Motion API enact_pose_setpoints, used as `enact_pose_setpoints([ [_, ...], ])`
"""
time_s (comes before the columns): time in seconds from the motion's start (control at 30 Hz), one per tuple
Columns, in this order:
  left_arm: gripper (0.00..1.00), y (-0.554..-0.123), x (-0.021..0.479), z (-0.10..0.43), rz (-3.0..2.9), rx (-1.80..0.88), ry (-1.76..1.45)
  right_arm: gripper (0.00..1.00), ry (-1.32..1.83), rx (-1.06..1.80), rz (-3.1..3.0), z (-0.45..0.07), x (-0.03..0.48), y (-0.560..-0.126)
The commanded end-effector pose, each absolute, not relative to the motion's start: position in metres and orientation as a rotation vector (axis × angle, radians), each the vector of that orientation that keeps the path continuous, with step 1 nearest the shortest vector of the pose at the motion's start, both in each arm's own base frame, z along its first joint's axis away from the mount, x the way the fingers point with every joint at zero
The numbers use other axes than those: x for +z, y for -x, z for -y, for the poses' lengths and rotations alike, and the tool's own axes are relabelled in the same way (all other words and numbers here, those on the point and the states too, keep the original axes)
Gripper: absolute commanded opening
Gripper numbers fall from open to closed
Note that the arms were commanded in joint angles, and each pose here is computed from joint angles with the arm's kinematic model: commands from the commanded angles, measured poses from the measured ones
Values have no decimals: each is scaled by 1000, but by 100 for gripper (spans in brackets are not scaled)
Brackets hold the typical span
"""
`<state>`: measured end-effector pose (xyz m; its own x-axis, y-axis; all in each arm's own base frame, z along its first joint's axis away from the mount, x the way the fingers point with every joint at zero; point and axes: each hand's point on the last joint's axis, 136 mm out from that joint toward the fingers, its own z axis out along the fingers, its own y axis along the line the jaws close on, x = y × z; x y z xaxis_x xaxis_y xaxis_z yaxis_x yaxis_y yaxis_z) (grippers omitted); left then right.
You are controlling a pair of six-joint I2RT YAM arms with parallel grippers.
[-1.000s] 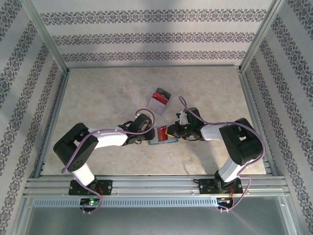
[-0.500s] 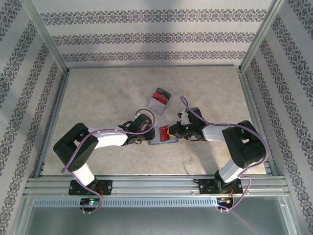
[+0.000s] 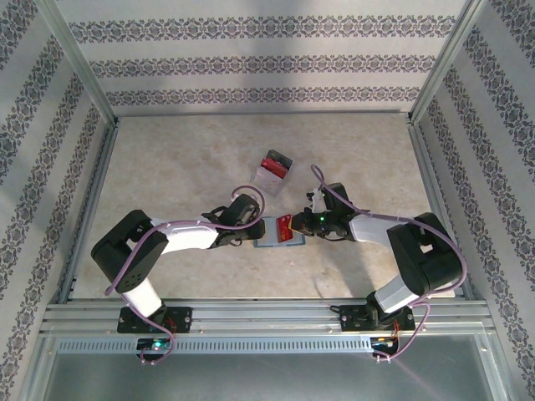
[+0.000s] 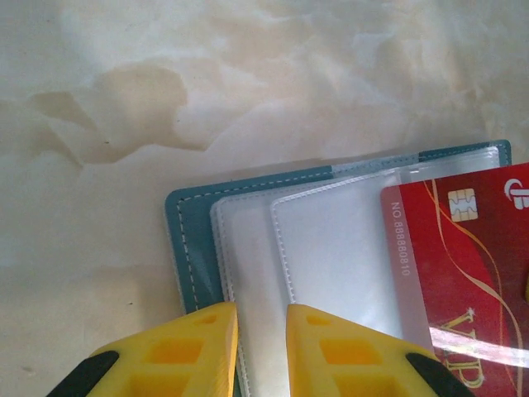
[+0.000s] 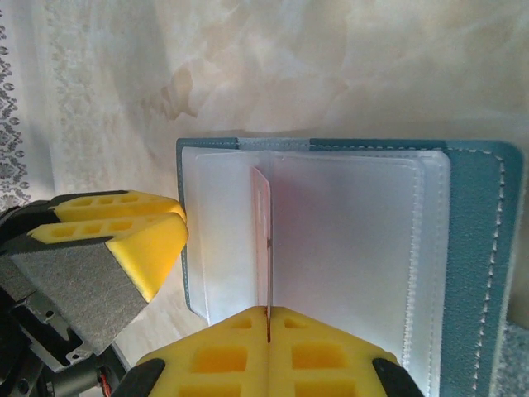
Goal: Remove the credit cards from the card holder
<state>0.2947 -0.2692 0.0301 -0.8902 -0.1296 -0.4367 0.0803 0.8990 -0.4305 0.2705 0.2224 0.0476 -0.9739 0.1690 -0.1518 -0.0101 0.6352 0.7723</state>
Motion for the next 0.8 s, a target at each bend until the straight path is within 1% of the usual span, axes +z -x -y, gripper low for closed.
enact_pose_setpoints([
  [0.0, 23, -298, 32, 264, -2597, -608, 41, 3, -118, 1187, -2656, -213, 47, -269],
  [0.63, 24, -298, 46, 260, -2566, -595, 23, 3, -8, 1177, -2590, -216, 80, -269],
  [0.77, 30, -298, 49, 257, -2556, -588, 28, 3, 25, 1163, -2576, -218, 88, -269],
])
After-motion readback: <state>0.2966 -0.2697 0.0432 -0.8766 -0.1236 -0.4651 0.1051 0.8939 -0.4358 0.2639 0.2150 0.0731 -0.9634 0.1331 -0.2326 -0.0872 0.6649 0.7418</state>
